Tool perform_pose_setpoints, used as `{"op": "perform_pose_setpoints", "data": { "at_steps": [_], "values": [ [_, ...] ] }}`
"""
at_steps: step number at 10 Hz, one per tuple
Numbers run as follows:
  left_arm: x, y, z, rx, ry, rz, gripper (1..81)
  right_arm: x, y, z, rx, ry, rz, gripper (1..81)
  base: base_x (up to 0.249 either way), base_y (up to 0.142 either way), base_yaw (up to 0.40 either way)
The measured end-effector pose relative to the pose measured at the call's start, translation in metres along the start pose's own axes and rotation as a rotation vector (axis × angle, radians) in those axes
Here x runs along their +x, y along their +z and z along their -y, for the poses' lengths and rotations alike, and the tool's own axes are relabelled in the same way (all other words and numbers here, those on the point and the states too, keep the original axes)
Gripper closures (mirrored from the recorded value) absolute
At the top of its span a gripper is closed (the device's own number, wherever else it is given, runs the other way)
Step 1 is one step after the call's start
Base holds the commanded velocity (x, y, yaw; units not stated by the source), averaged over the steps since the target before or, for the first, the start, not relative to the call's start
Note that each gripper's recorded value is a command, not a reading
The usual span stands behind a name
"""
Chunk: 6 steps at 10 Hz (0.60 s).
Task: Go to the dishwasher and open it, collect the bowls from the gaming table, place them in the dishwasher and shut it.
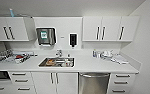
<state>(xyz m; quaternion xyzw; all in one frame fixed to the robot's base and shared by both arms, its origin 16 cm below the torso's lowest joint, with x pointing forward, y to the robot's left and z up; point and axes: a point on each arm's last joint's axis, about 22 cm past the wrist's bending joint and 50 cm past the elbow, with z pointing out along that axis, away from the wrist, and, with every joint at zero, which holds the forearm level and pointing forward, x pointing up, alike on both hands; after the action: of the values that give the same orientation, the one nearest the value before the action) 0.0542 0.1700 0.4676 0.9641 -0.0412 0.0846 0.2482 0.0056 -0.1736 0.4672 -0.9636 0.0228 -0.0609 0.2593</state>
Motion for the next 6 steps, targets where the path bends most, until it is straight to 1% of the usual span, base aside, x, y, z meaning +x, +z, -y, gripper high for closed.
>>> {"op": "perform_pose_setpoints", "data": {
  "at_steps": [1, 2, 3, 4, 5, 6],
  "values": [
    [0.005, 0.001, -0.001, -0.002, 0.001, -0.005, 1.0, 0.007, 0.000, -0.001, -0.001, -0.003, -0.005, 1.0, 0.146, 0.000, 0.000],
    [0.017, 0.001, -0.002, -0.006, 0.006, -0.023, 1.0, 0.023, 0.001, 0.000, 0.001, -0.010, -0.024, 1.0, 0.146, 0.000, 0.000],
    [0.015, 0.000, -0.007, -0.017, 0.006, -0.028, 1.0, 0.024, 0.001, 0.002, 0.004, -0.012, -0.034, 1.0, 0.146, 0.000, 0.000],
    [-0.008, -0.003, -0.010, -0.027, -0.007, 0.001, 1.0, 0.000, 0.000, 0.001, 0.003, -0.001, 0.002, 1.0, 0.146, 0.000, 0.000],
    [-0.020, -0.005, -0.011, -0.032, -0.014, 0.019, 1.0, -0.013, -0.001, 0.001, 0.002, 0.006, 0.023, 1.0, 0.146, 0.000, 0.000],
    [-0.002, -0.006, -0.007, -0.027, -0.005, -0.007, 1.0, 0.005, 0.001, 0.002, 0.004, -0.003, 0.001, 1.0, 0.146, 0.000, 0.000]
  ]
}}
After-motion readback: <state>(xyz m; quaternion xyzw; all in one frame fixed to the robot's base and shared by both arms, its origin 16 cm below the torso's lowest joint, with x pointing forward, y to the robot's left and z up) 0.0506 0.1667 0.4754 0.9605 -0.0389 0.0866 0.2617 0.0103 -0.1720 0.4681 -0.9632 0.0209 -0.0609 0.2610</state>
